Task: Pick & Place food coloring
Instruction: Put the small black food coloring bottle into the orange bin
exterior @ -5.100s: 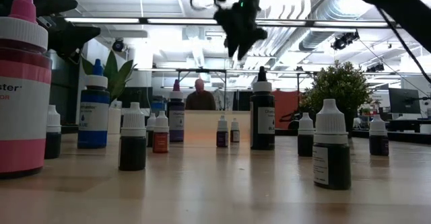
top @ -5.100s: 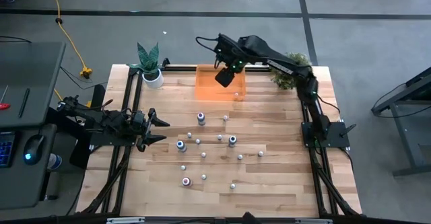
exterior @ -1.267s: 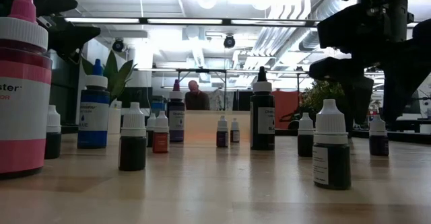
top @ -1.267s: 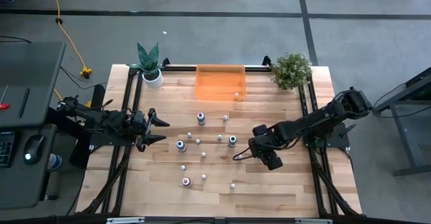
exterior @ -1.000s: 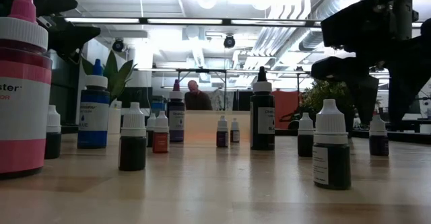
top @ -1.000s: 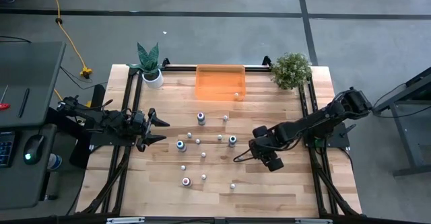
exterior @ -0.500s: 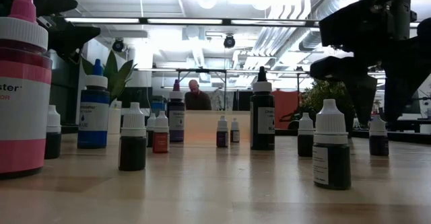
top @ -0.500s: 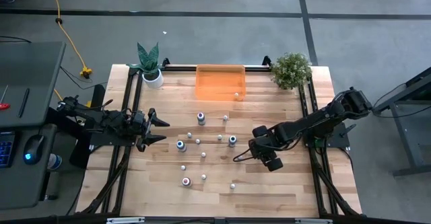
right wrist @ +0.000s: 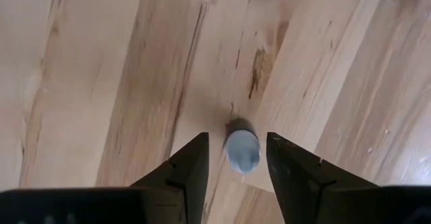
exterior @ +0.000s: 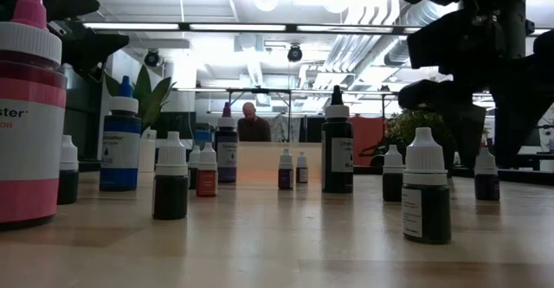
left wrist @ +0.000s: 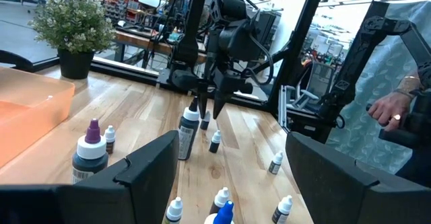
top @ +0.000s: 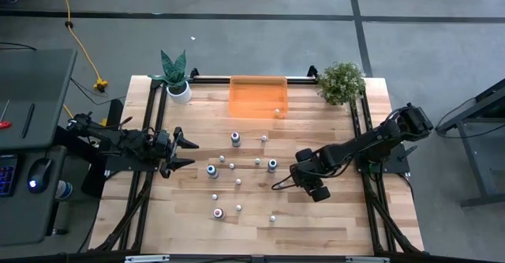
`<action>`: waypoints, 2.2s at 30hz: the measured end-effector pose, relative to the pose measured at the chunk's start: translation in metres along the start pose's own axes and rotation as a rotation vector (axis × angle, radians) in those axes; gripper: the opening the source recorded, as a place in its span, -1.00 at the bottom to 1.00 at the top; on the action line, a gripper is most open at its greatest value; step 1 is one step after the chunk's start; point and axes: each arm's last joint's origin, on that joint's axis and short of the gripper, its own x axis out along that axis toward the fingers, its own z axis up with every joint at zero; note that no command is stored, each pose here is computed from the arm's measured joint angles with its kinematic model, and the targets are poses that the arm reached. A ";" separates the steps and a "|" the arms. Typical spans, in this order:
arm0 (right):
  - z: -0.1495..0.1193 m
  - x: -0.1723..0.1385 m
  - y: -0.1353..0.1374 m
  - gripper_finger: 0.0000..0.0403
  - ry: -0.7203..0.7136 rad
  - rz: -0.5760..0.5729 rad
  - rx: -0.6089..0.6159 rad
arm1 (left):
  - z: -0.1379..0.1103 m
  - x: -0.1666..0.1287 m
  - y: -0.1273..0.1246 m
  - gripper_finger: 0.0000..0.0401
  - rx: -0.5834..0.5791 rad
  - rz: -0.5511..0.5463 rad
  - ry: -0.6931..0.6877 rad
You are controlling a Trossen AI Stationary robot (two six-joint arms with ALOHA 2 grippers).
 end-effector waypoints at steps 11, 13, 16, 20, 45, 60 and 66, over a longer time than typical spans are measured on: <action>-0.002 0.000 0.000 -0.32 0.019 -0.004 0.024 | 0.000 0.000 0.000 0.35 0.000 0.000 0.000; -0.002 0.000 0.000 -0.32 0.018 -0.008 0.024 | 0.000 0.000 0.000 0.35 0.000 0.000 0.000; -0.002 0.000 -0.001 -0.32 0.017 -0.021 0.024 | 0.000 0.000 0.000 0.35 0.000 0.000 0.000; -0.002 0.000 -0.001 -0.32 0.017 -0.023 0.023 | 0.000 0.000 0.000 0.35 0.000 0.000 0.000; -0.001 0.000 -0.001 -0.52 0.008 -0.020 0.046 | 0.000 0.000 0.000 0.35 0.000 0.000 0.000; 0.000 -0.004 0.000 -0.72 -0.005 0.001 0.086 | 0.000 0.000 0.000 0.35 0.000 0.000 0.000; 0.008 -0.030 -0.001 -0.76 -0.095 0.006 0.112 | 0.000 0.000 0.000 0.35 0.000 0.000 0.000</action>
